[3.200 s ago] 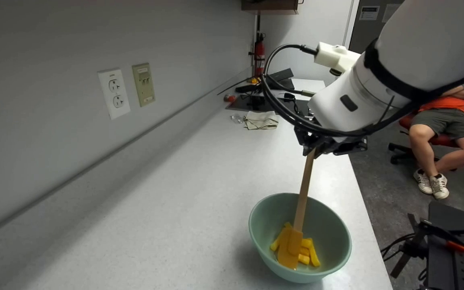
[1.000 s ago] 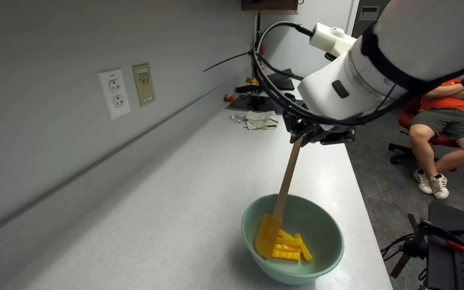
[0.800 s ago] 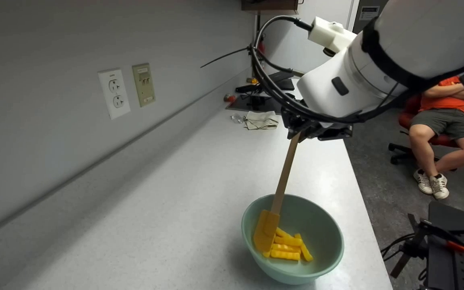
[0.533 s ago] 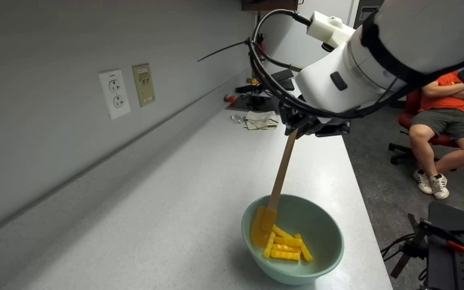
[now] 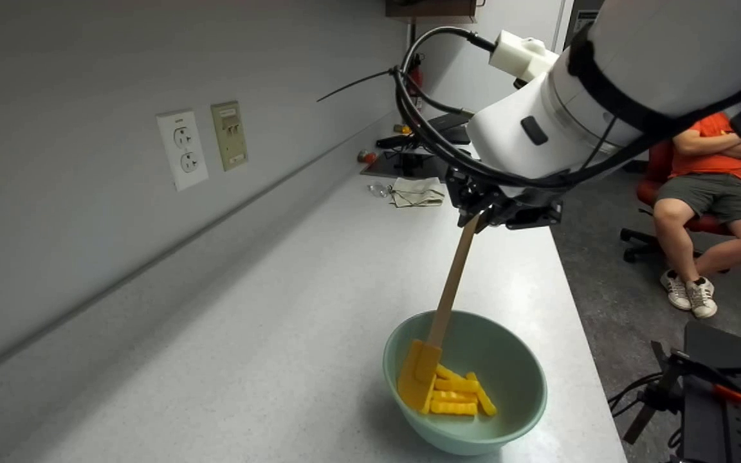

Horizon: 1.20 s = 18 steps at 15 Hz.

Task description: Use the spatula to stir the potato fries in the bowl

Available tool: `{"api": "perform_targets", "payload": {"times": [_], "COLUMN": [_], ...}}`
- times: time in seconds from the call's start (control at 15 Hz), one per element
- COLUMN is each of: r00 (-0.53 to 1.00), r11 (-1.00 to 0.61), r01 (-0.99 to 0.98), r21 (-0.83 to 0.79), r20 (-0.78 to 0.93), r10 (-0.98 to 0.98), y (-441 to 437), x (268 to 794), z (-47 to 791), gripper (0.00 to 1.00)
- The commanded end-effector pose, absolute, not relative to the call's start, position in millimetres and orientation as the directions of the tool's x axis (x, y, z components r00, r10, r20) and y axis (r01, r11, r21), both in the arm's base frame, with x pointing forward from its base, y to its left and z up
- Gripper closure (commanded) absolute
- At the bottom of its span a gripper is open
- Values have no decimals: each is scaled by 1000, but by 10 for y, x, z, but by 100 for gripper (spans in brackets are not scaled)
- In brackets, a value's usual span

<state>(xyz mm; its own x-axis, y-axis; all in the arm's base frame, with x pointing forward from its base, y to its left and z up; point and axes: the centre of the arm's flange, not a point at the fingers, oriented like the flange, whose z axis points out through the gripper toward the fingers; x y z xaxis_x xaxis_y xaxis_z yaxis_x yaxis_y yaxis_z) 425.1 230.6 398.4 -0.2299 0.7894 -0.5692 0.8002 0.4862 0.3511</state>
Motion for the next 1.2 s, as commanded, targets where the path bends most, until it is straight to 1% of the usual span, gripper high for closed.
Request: {"api": "perform_targets", "payload": {"times": [0.0, 0.4, 0.6, 1.13], "r00": [-220, -223, -227, -191], "r11": [446, 449, 483, 517], "r01": [828, 842, 825, 773], "r21": [341, 300, 292, 367], "r20": [-535, -564, -612, -642], "r10": [816, 795, 757, 742], "y": [2338, 2292, 2208, 2292], "x": [4244, 4248, 4269, 4358], "z": [3930, 3759, 3735, 3897], "gripper": [96, 96, 96, 96]}}
